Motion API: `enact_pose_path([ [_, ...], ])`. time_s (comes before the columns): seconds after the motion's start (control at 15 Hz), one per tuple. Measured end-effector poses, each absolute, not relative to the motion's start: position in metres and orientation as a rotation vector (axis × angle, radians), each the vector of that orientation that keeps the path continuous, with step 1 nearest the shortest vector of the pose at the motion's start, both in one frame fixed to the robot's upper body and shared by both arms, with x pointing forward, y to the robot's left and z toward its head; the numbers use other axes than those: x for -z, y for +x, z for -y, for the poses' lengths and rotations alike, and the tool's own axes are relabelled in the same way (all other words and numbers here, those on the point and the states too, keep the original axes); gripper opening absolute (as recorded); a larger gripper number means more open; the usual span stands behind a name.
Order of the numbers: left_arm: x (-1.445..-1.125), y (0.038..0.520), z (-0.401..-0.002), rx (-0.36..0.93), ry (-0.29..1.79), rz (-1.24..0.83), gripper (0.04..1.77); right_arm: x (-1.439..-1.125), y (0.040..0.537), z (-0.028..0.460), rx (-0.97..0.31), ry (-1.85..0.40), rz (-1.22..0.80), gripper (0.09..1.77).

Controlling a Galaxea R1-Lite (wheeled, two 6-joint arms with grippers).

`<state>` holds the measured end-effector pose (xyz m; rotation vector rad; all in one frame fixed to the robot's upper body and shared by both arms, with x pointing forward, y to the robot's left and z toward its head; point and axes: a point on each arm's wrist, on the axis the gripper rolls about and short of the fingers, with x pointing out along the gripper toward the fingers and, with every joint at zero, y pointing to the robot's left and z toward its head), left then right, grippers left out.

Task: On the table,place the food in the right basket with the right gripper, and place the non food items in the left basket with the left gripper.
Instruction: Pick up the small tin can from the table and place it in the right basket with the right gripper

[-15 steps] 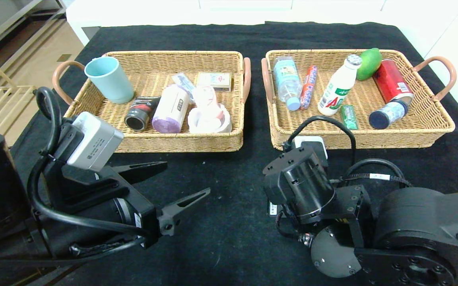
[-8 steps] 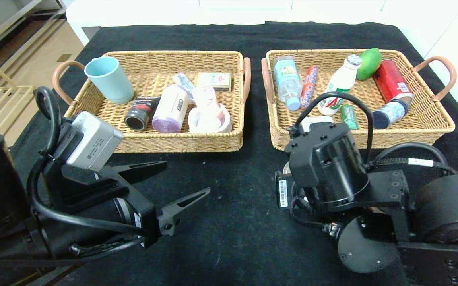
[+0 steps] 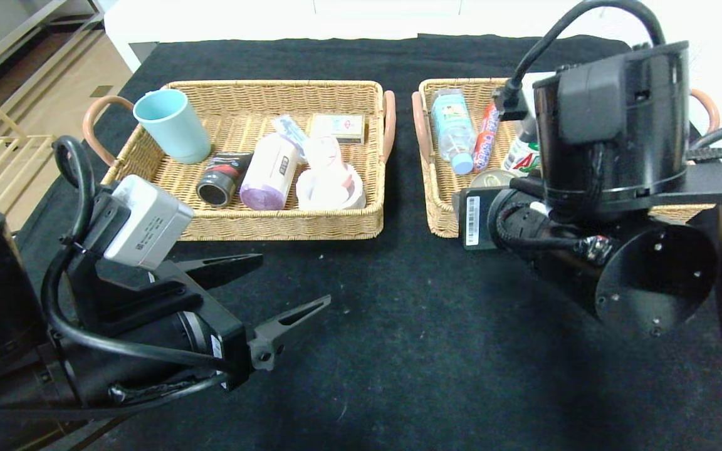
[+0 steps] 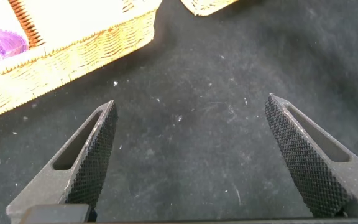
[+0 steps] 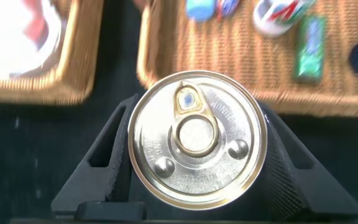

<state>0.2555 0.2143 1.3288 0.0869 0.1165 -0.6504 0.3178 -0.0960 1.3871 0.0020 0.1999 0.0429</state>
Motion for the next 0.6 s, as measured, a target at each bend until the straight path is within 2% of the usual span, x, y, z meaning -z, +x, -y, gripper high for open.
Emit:
enact_pose_path([
  [0.27, -1.329, 0.255, -0.215, 0.647, 0.098, -0.11, 1.72, -1.396, 0.34, 0.1, 0.008, 0.031, -0.172, 1.19],
  [0.6, -1.329, 0.255, -0.215, 0.646, 0.11, -0.105, 1.72, -1.396, 0.368, 0.105, 0.01, 0.05, -0.172, 1.19],
])
